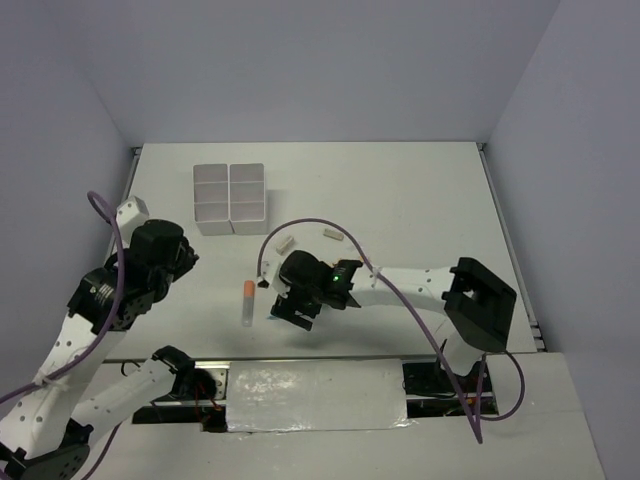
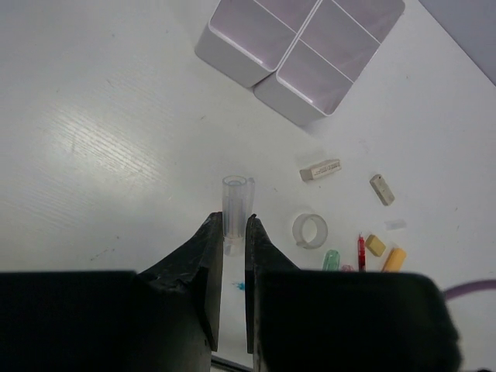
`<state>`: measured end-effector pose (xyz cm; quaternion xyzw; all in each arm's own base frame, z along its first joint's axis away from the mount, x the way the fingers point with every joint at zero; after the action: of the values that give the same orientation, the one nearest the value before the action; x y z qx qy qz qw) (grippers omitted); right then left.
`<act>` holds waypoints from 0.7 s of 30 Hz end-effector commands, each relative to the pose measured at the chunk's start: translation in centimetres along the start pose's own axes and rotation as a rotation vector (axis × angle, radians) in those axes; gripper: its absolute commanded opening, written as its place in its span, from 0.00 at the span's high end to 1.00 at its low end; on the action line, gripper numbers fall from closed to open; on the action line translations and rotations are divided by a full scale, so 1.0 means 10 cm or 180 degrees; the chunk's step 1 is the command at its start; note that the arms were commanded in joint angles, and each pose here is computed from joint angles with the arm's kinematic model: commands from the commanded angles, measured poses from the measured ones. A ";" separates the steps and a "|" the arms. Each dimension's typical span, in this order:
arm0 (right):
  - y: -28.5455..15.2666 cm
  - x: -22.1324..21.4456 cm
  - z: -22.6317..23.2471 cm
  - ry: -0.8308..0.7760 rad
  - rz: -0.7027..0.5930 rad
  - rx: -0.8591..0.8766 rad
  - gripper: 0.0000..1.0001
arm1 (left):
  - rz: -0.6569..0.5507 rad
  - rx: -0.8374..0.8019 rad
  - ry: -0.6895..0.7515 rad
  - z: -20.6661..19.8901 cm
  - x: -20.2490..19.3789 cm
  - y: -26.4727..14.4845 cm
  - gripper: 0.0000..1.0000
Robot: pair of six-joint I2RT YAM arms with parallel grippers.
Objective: Sort the stationery into containers
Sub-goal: Pick up the pen from the center of the board.
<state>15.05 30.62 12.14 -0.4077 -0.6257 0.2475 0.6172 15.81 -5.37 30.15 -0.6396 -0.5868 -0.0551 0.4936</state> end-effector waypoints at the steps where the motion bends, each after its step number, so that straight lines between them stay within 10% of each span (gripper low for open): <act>1: 0.14 0.26 -0.06 -0.0272 -0.0150 0.0018 0.22 | -0.0034 -0.0143 0.0169 0.01 0.09 -0.11 1.00; 16: 0.62 -0.07 0.12 -0.0320 0.0342 -0.0025 0.60 | -0.0102 -0.0273 0.0226 0.13 0.08 -0.18 1.00; 21: 0.62 -0.15 0.22 -0.0205 0.0379 0.0039 1.00 | -0.0111 -0.0337 0.0196 0.14 0.10 -0.23 1.00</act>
<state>14.87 34.05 7.58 -0.4190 -0.6359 0.2887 0.5803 13.62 -4.31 30.96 -0.6548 -0.5746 -0.1024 0.4802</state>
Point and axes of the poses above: each gripper's point midway between its finger pads, its own y axis out along the fingers, its own z axis along the line the jaws close on, x = y × z, the point moved 7 cm from there along -y, back along the fingers, and after that the axes turned 8 degrees about -y, right-handed, at the moved point
